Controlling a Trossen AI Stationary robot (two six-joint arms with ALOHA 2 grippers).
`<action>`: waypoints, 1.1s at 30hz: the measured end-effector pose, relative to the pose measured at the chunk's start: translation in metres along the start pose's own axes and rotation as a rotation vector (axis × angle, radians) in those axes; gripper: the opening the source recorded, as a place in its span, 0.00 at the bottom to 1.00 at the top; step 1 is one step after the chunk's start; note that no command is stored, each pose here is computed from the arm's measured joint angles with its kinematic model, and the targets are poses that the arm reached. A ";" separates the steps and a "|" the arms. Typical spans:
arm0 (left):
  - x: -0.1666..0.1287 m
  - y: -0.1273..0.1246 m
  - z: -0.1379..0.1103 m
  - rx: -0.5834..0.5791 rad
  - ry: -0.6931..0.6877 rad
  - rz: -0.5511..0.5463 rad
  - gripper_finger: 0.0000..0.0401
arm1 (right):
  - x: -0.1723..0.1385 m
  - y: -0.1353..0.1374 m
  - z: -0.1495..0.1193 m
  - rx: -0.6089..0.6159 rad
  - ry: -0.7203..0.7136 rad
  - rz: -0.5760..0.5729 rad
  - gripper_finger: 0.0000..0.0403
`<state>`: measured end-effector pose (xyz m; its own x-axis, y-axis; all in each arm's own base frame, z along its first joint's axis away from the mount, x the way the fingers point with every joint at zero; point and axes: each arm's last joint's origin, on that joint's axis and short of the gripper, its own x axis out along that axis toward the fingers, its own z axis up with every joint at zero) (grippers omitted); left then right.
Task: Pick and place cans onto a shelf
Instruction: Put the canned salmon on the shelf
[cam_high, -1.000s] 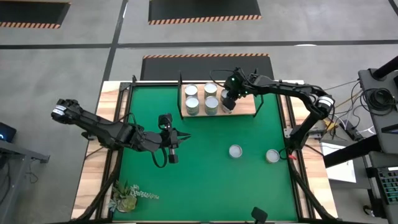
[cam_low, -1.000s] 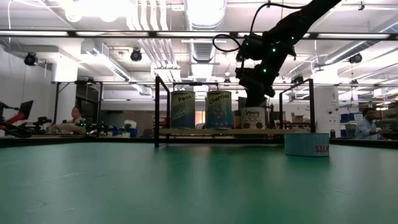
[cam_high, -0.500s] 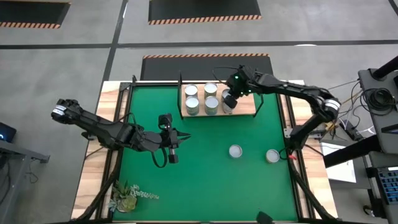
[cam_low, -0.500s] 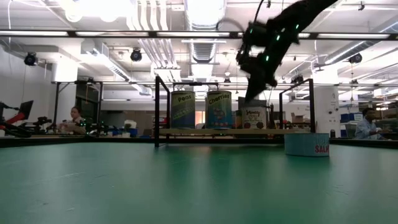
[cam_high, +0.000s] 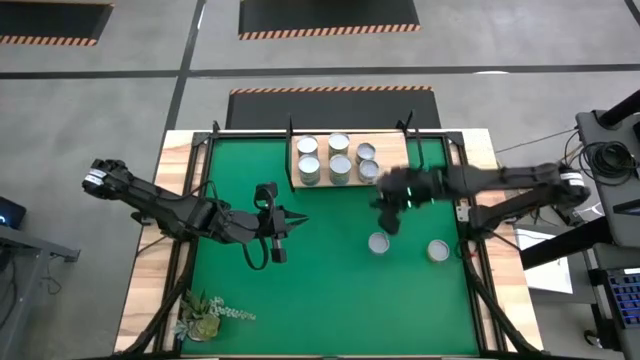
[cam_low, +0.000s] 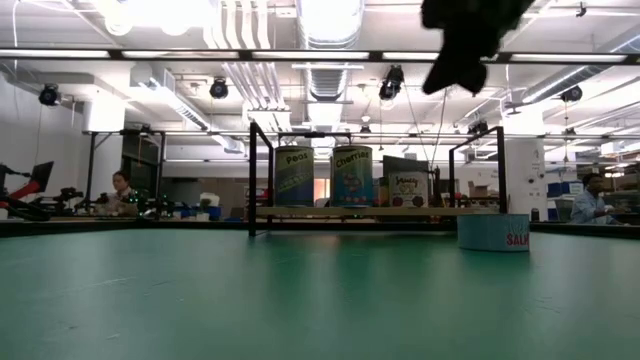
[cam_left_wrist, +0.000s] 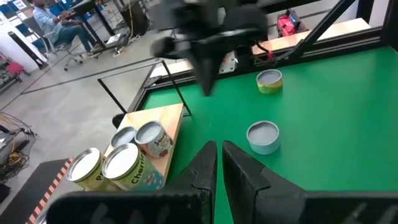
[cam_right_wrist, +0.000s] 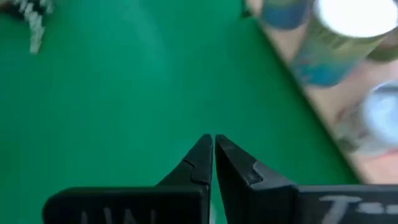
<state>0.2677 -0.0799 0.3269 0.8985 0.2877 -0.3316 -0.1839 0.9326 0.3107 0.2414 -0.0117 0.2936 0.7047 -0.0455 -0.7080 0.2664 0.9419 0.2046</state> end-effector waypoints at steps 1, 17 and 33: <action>0.000 0.000 0.000 0.001 0.000 0.000 0.02 | 0.002 0.009 -0.008 -0.011 0.006 -0.002 0.02; 0.000 0.000 0.000 -0.001 -0.003 0.001 0.02 | 0.039 0.056 -0.092 -0.058 0.152 -0.132 0.26; 0.000 0.000 0.000 0.002 -0.003 0.001 0.02 | 0.086 0.058 -0.117 -0.131 0.371 -0.178 0.88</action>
<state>0.2678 -0.0799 0.3272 0.8994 0.2883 -0.3286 -0.1844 0.9317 0.3129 0.2405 0.0782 0.1658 0.3648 -0.1113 -0.9244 0.2602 0.9655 -0.0136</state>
